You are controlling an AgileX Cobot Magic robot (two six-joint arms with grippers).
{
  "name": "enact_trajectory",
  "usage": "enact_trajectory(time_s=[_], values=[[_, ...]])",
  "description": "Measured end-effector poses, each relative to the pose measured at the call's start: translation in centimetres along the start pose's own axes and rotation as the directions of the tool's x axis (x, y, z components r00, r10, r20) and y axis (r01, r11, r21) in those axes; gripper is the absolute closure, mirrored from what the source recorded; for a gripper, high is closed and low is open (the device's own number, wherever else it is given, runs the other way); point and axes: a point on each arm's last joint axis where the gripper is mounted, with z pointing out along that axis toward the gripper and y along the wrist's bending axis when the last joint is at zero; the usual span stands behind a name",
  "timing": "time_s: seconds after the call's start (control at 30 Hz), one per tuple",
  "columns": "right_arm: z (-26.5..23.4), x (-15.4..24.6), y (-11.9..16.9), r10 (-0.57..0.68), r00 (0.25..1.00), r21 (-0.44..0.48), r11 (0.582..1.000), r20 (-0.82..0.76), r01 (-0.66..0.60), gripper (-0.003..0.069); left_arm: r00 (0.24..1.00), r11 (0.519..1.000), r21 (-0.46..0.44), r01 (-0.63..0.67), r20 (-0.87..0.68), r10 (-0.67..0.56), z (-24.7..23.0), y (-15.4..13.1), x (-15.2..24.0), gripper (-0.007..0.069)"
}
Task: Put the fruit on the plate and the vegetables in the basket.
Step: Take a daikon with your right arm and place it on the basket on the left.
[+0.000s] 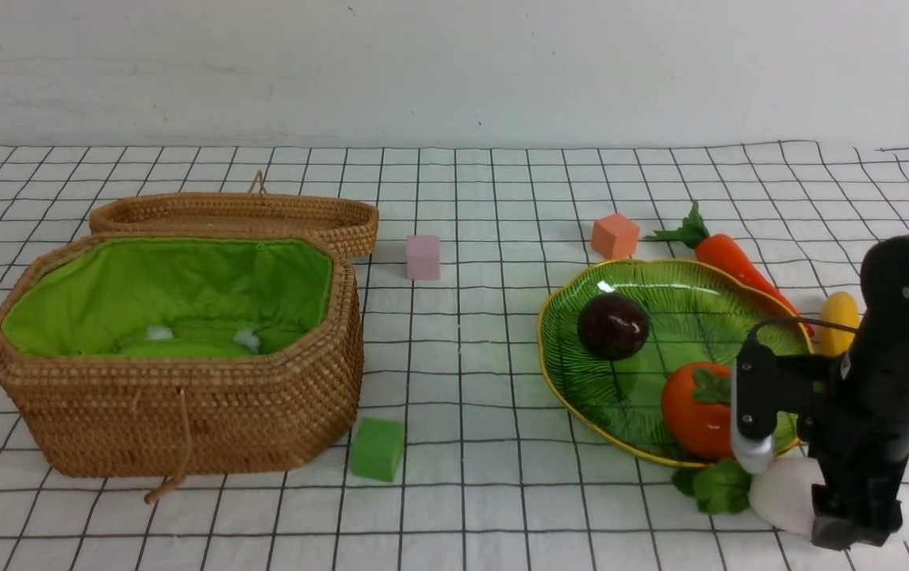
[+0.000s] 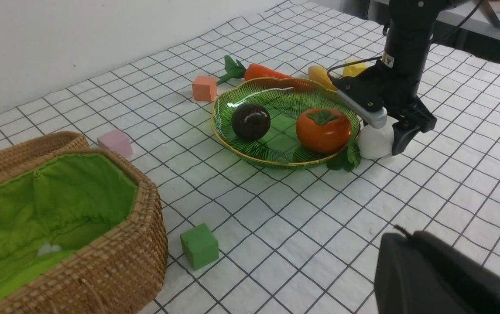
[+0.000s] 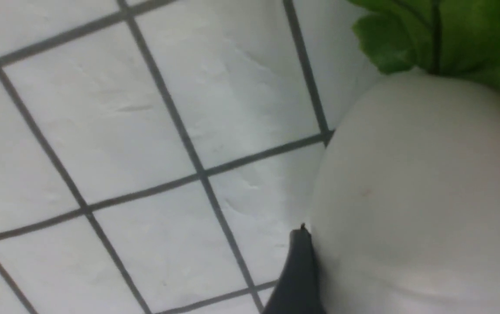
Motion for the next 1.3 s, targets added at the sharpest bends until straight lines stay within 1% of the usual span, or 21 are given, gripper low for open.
enact_trajectory(time_s=[0.13,0.2,0.43,0.5,0.53,0.57,0.6,0.67,0.7,0.73,0.77,0.8,0.83,0.87,0.93,0.97,1.0,1.03,1.1,1.17,1.3], values=[[0.0,-0.2,0.3,-0.052,0.998,-0.037,0.998,0.02,0.053,0.0099,1.0,1.0,0.001,0.001,0.001,-0.001,0.0,0.0,0.0,0.0638],[-0.1,-0.3,0.7,-0.074,0.997,-0.072,0.995,0.034,0.076,0.0099,1.0,1.0,0.002,0.002,0.0,-0.002,0.0,0.0,0.0,0.0638],[-0.3,-1.0,2.1,-0.095,0.993,-0.189,0.976,0.067,0.106,0.0099,0.999,0.999,-0.009,0.048,0.011,-0.048,0.0,0.1,-0.1,0.0638],[-0.7,-1.7,2.6,-0.099,0.992,-0.199,0.973,0.076,0.113,0.0099,0.998,0.998,-0.024,0.061,0.013,-0.061,0.0,0.2,-0.1,0.0638],[-1.5,-2.9,3.6,-0.075,0.993,-0.202,0.975,0.092,0.093,0.0099,0.997,0.995,-0.054,0.078,0.013,-0.077,0.0,0.5,-0.1,0.0638],[-1.7,-3.1,3.8,-0.067,0.993,-0.206,0.975,0.098,0.086,0.0099,0.997,0.996,-0.059,0.073,0.013,-0.073,0.0,0.5,-0.1,0.0638],[-3.2,-4.7,5.0,-0.013,0.992,-0.203,0.978,0.129,0.039,0.0099,0.996,0.99,-0.108,0.086,0.016,-0.084,0.0,1.0,0.0,0.0638],[-5.1,-6.8,6.2,0.058,0.982,-0.201,0.979,0.182,-0.021,0.0099,0.994,0.979,-0.173,0.107,0.025,-0.105,-0.1,1.6,0.0,0.0638],[-5.5,-7.0,6.4,0.069,0.978,-0.199,0.979,0.197,-0.029,0.0099,0.993,0.978,-0.173,0.118,0.025,-0.115,-0.1,1.6,0.0,0.0638],[-7.6,-9.1,7.5,0.115,0.956,-0.188,0.98,0.27,-0.065,0.0099,0.991,0.964,-0.229,0.136,0.038,-0.131,-0.2,2.1,0.0,0.0638],[-9.3,-10.5,8.1,0.135,0.928,-0.173,0.982,0.348,-0.078,0.0099,0.988,0.951,-0.267,0.156,0.041,-0.151,-0.3,2.5,0.0,0.0638],[-10.5,-11.7,8.6,0.132,0.907,-0.157,0.985,0.4,-0.074,0.0099,0.984,0.936,-0.304,0.175,0.048,-0.169,-0.4,2.8,0.1,0.0638],[-12.0,-13.0,9.1,0.13,0.87,-0.135,0.988,0.475,-0.074,0.0099,0.982,0.923,-0.336,0.19,0.049,-0.184,-0.5,3.1,0.2,0.0638],[-13.7,-14.5,9.7,0.111,0.824,-0.103,0.993,0.556,-0.065,0.0099,0.979,0.909,-0.364,0.204,0.054,-0.198,-0.6,3.3,0.2,0.0638],[-17.8,-18.1,10.8,0.032,0.7,-0.013,0.999,0.713,-0.032,0.0099,0.968,0.869,-0.43,0.245,0.067,-0.24,-0.9,3.9,0.4,0.0638],[-19.1,-19.3,11.0,0.005,0.656,0.017,0.999,0.754,-0.027,0.0099,0.966,0.861,-0.44,0.254,0.066,-0.251,-0.9,4.1,0.5,0.0638],[-19.7,-20.3,11.2,-0.016,0.631,0.033,0.999,0.775,-0.016,0.0099,0.962,0.85,-0.455,0.264,0.068,-0.263,-1.0,4.2,0.6,0.0638],[-21.3,-21.9,11.2,-0.048,0.578,0.067,0.998,0.814,-0.01,0.0099,0.959,0.843,-0.465,0.272,0.065,-0.274,-1.0,4.2,0.7,0.0638],[-22.3,-24.2,10.8,-0.073,0.528,0.088,0.996,0.846,-0.003,0.0099,0.957,0.837,-0.47,0.281,0.064,-0.284,-1.1,4.3,0.8,0.0638],[-22.3,-27.1,9.9,-0.089,0.493,0.102,0.995,0.866,0.0,0.0099,0.955,0.835,-0.469,0.286,0.067,-0.289,-1.1,4.3,0.8,0.0638],[-18.5,-32.3,7.3,-0.102,0.494,0.12,0.993,0.864,-0.004,0.0099,0.954,0.835,-0.469,0.289,0.068,-0.292,-1.0,4.3,0.8,0.0638]])
